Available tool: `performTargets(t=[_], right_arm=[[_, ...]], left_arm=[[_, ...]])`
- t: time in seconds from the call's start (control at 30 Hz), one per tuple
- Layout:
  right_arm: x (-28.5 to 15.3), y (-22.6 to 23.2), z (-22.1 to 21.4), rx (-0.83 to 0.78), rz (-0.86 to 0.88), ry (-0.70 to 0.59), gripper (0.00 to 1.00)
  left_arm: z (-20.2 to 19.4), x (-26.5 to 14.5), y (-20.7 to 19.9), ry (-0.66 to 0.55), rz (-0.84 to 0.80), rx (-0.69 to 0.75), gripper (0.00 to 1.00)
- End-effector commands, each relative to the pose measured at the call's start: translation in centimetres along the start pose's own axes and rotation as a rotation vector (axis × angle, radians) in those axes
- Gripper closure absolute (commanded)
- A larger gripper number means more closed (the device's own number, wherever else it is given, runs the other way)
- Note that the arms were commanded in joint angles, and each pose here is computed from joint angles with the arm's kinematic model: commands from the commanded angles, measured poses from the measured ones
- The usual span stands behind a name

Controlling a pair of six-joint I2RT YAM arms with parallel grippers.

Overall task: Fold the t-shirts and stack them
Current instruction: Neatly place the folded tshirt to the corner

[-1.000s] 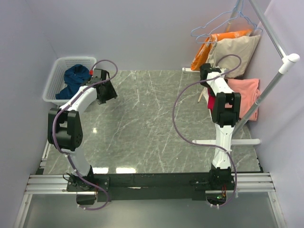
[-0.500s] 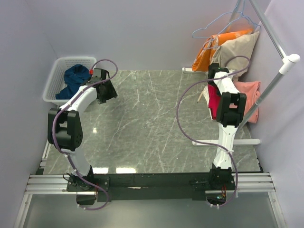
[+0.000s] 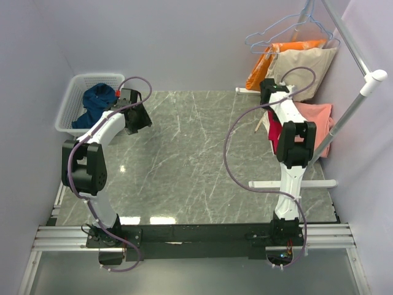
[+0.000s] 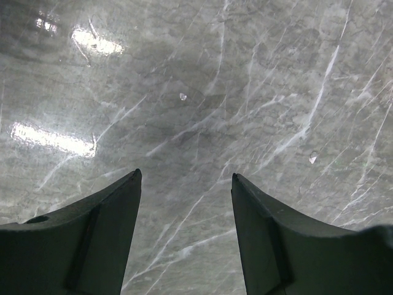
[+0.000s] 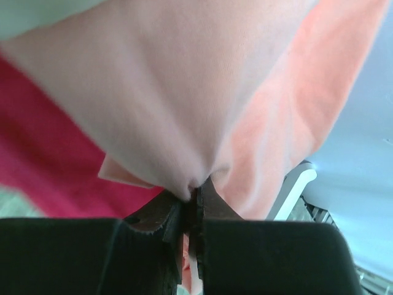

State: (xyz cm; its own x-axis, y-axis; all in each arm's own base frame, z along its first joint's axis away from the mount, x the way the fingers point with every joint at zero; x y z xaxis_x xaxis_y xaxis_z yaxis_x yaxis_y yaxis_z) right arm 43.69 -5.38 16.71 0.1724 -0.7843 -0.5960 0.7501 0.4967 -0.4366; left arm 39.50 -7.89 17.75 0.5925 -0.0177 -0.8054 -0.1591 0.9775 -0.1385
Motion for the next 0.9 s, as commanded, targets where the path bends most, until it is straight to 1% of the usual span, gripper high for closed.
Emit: performTargets(t=[0.0,0.13,0.3,0.33,0.37,0.4,0.43,0.5,0.53,0.7,0.73,0.87], right_arm=[[-2.9,-0.5,0.8,0.018,0.05,-0.049,1.0],[-2.9,0.2,0.0,-0.023,0.052,-0.052,1.0],[-1.1,1.3,-1.8,-0.082,-0.008,0.005,1.0],[-0.9,1.7,-2.0,-0.072,-0.017,0.009,0.84],[-0.9,1.7,-2.0,-0.06,-0.022,0.009,0.7],[-1.2,1.4,-1.8,-0.035,-0.029,0.001,0.6],[-1.4,1.1,-1.5,-0.017,-0.039,-0.013,0.43],[-2.1,0.5,-0.8,0.032,-0.035,-0.041,0.33],[-3.0,-0.3,0.3,0.081,-0.02,-0.062,0.3],[-6.9,-2.9,3.9,0.237,0.069,-0.172,0.27],[-8.4,-3.6,4.7,0.264,0.101,-0.202,0.27],[-11.9,-4.6,6.0,0.287,0.191,-0.267,0.27]], left_arm=[[1.0,-1.0,-0.3,-0.041,-0.029,-0.019,0.34],[1.0,-1.3,-0.3,-0.05,-0.028,-0.019,0.34],[1.1,-1.7,-0.4,-0.05,-0.031,-0.018,0.34],[1.2,-1.8,-0.3,-0.054,-0.03,-0.017,0.34],[1.2,-1.9,-0.4,-0.057,-0.032,-0.014,0.34],[1.3,-1.9,-0.4,-0.06,-0.033,-0.009,0.34],[1.3,-2.0,-0.3,-0.059,-0.031,-0.008,0.34],[1.4,-2.1,-0.3,-0.063,-0.029,-0.002,0.34],[1.4,-2.1,-0.3,-0.063,-0.027,-0.001,0.34],[1.7,-2.6,-0.3,-0.089,-0.036,0.01,0.33],[1.6,-2.6,-0.3,-0.092,-0.037,0.011,0.33],[1.5,-3.3,-0.2,-0.121,-0.047,0.023,0.31]])
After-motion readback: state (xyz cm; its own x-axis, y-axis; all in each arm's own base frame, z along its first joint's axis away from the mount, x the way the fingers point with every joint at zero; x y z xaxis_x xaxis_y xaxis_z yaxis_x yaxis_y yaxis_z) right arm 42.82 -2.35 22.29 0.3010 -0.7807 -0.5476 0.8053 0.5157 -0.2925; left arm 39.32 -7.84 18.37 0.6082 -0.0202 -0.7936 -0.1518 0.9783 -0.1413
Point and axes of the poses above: each gripper's point midway between its finger pads, its own x axis out along the fingers, its own y axis along the line the jaws close on, z = x × y, the point moved 8 cm from there along -x, back along the fingers, and after that the axes turned 15 degrees about x, right-handed, at the moved point
